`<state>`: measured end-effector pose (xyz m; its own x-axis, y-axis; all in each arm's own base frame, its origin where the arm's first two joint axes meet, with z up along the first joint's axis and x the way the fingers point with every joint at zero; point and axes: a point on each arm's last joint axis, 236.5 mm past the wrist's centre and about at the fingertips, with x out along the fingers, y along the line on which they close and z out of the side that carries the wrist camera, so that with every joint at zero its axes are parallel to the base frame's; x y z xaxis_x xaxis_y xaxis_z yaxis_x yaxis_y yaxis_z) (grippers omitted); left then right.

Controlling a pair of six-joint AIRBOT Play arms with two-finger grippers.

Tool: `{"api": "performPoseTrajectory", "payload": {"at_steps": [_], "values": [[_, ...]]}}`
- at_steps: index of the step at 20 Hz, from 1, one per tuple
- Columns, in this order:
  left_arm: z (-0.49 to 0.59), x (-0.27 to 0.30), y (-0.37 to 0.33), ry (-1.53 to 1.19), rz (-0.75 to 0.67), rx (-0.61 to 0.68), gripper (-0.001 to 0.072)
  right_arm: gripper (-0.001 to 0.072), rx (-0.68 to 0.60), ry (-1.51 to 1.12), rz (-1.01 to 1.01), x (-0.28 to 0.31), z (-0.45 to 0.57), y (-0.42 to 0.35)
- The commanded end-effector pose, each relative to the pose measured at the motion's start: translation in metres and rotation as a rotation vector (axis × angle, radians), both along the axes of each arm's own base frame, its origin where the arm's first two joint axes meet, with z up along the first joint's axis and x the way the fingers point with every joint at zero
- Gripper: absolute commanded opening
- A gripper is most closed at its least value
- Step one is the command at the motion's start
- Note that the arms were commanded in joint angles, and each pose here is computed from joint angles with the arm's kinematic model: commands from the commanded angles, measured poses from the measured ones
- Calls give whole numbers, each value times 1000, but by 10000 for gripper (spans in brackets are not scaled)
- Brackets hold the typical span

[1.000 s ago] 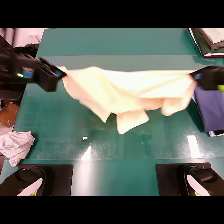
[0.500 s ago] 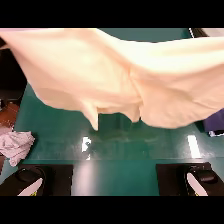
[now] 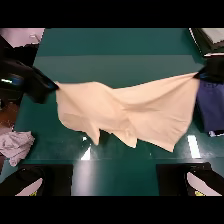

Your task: Fold the shirts.

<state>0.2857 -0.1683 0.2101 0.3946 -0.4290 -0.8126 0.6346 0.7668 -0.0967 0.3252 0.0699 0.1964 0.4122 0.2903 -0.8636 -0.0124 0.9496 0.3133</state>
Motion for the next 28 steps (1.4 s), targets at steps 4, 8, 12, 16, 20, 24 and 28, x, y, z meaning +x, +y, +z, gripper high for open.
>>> {"api": "performPoseTrajectory", "payload": {"at_steps": [4,8,12,16,20,24,28], "values": [[-128,86,36,47,208,108,25,19,58,64,-46,88,-116,8],[-129,119,82,21,380,70,444,555,65,28,-82,112,-129,3],[-126,117,139,97,547,0,444,551,53,7,-78,99,-109,-11],[-154,108,133,245,566,-254,435,551,24,0,7,67,-86,-7],[-231,83,125,469,581,-305,436,549,22,-17,7,35,-83,-6],[-273,69,115,589,561,-325,437,502,24,-33,-4,9,-91,-6],[-283,72,106,618,555,-372,438,397,24,-62,-13,1,-90,-6]]}}
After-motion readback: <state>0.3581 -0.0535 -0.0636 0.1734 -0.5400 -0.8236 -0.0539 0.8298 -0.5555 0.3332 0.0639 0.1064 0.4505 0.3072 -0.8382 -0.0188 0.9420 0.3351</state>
